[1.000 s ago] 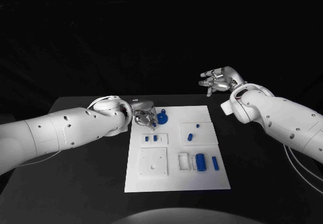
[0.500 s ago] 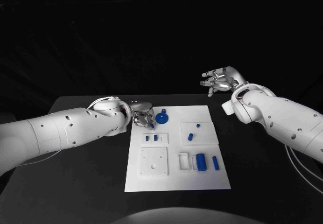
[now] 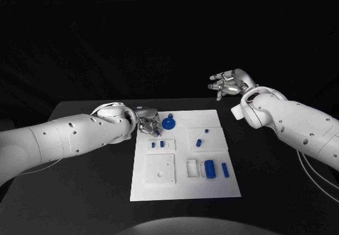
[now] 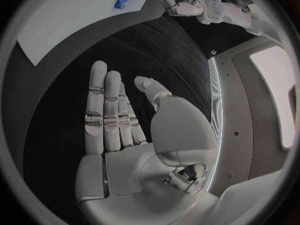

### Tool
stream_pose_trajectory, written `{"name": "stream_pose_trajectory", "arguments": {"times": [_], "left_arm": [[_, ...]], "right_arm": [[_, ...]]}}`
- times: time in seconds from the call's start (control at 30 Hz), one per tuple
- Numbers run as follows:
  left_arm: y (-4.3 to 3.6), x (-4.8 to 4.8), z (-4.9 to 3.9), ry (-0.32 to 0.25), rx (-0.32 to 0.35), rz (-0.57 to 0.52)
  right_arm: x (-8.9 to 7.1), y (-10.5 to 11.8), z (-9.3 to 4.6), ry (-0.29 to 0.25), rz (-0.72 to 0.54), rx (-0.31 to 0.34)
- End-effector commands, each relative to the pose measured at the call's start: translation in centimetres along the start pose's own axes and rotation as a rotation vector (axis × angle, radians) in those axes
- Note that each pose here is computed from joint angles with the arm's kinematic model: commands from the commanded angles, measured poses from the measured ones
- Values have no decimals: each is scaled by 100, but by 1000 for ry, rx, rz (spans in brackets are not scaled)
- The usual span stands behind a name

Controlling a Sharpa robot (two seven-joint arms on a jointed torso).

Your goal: Assemble the parts on the task board

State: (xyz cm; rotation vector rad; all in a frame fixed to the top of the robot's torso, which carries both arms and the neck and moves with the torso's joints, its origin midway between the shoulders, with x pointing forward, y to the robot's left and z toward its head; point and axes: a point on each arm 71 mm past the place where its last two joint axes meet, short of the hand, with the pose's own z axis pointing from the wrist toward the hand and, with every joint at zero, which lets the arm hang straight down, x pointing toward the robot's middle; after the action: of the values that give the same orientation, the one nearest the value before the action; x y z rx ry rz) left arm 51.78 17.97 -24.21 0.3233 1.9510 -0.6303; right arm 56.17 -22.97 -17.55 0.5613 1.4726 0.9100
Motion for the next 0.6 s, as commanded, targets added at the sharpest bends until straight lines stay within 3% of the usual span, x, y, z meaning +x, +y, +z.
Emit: {"name": "stream_pose_trajectory", "arguments": {"times": [0.03,0.6], "left_arm": [[-20,24,13,18,12,8],[-31,83,46,23,15,-5]], "right_arm": [[19,28,1,12,-19,-23],[31,38,4,13,-22,-26]]}}
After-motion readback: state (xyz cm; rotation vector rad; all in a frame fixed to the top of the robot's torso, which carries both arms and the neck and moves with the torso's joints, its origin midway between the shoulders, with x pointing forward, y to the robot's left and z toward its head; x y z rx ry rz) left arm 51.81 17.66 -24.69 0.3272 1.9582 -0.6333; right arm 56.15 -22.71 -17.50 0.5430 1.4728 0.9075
